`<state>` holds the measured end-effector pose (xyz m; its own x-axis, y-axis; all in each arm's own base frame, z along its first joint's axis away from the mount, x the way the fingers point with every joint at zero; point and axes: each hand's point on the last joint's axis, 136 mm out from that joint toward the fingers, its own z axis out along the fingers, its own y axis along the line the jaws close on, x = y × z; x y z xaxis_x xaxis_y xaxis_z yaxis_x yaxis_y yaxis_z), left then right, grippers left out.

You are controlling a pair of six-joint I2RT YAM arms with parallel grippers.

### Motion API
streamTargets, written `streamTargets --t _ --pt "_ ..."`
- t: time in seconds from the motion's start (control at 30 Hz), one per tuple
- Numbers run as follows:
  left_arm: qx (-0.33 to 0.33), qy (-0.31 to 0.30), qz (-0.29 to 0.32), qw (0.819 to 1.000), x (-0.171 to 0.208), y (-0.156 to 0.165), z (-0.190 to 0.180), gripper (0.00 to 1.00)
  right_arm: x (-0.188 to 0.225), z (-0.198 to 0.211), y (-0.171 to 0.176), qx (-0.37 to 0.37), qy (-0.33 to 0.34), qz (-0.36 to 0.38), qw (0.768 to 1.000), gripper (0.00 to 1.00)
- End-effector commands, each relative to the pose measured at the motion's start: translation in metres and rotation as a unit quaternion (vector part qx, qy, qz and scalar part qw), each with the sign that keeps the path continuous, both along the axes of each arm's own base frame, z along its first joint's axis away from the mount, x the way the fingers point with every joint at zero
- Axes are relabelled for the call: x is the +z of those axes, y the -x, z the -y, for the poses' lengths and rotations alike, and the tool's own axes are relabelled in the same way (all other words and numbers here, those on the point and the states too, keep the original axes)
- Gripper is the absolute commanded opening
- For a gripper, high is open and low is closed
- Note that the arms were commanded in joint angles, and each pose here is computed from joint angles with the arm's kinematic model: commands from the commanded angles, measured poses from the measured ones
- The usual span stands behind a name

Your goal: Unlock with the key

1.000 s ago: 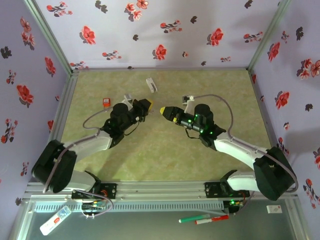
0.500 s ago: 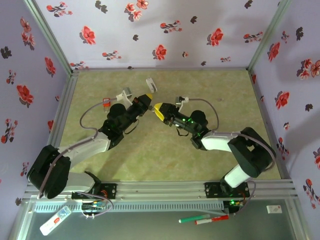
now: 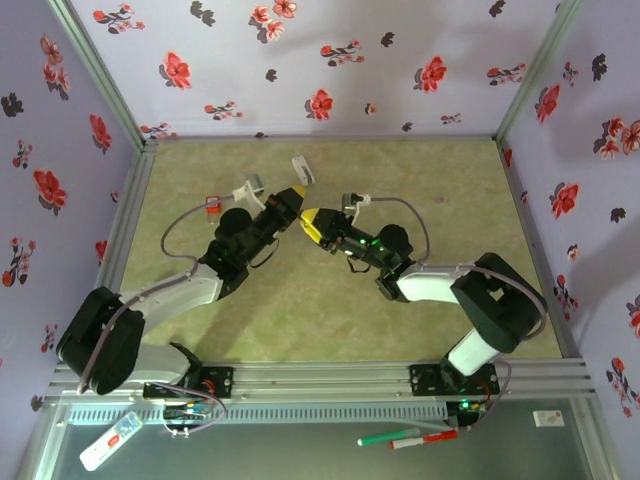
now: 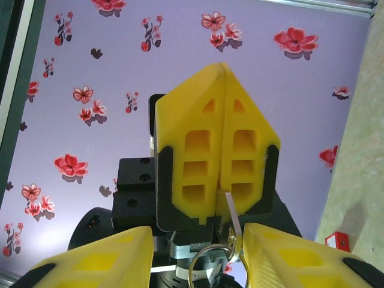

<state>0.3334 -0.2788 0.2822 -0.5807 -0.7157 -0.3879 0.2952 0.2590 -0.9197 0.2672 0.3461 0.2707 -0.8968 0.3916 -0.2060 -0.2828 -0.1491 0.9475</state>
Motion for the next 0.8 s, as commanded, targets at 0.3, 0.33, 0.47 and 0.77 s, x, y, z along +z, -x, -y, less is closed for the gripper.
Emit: streamTargets --t 0.3,0.33,0.47,0.77 --pt "0.002 0.013 0.017 1.000 0.0021 0.0020 0.0022 0.00 0.0126 -0.0059 0.0011 0.011 -0.018 0.019 1.000 0.27" --pt "0.001 0.013 0.017 1.000 0.0019 0.0020 0.0025 0.00 0.0125 -0.0057 0.0009 0.010 -0.018 0.019 1.000 0.26" --pt "-0.002 0.014 0.017 1.000 0.0011 0.0033 0.0038 0.00 0.0105 -0.0064 -0.0007 0.008 -0.017 0.017 1.000 0.21" --pt "-0.006 0.015 0.016 1.000 -0.0023 0.0061 0.0055 0.00 0.0106 -0.0074 -0.0022 0.009 -0.018 0.016 1.000 0.08"
